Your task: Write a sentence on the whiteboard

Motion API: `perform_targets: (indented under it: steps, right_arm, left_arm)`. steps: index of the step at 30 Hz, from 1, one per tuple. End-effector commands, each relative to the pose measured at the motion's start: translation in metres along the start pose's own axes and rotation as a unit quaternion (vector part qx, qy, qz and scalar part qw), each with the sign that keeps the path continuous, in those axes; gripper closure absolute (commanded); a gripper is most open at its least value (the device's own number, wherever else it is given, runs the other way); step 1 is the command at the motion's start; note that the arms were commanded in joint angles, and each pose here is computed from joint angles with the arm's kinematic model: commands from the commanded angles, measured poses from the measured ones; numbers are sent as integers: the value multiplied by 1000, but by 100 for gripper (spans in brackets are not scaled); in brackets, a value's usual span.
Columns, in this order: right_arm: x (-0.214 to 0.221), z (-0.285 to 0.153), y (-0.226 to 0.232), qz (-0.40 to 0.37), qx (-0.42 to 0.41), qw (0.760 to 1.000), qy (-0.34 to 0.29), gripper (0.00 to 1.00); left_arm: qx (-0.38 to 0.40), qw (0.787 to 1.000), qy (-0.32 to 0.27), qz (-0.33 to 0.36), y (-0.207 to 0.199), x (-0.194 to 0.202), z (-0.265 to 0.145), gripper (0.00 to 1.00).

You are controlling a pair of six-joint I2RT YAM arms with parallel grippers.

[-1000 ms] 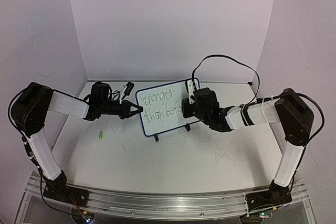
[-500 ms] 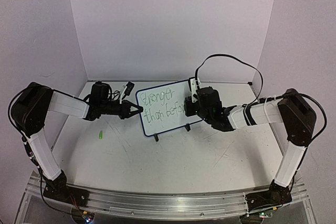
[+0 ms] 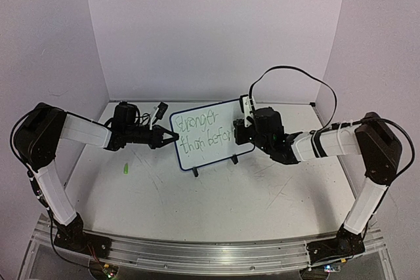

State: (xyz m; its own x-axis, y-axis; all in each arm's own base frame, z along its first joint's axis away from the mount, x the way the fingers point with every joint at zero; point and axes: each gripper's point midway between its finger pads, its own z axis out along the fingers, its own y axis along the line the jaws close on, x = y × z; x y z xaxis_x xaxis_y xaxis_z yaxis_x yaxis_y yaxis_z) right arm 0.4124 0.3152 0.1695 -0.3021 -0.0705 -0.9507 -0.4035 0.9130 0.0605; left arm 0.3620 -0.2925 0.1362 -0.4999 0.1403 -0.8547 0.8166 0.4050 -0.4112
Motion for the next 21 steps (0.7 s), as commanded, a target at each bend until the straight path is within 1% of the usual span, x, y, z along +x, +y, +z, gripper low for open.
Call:
perform_targets:
  steps: [1, 9, 21]
  right_arm:
    - [-2, 10, 5, 14, -17, 1000, -5, 100]
    - [6, 15, -3, 18, 4, 1000, 1, 100]
    - [4, 18, -21, 21, 49, 999, -5, 100]
  left_arm:
    - [-79, 996, 19, 33, 32, 10, -3, 100]
    - [-79, 996, 19, 34, 32, 10, -3, 100]
    - [-80, 996, 18, 35, 32, 9, -4, 100]
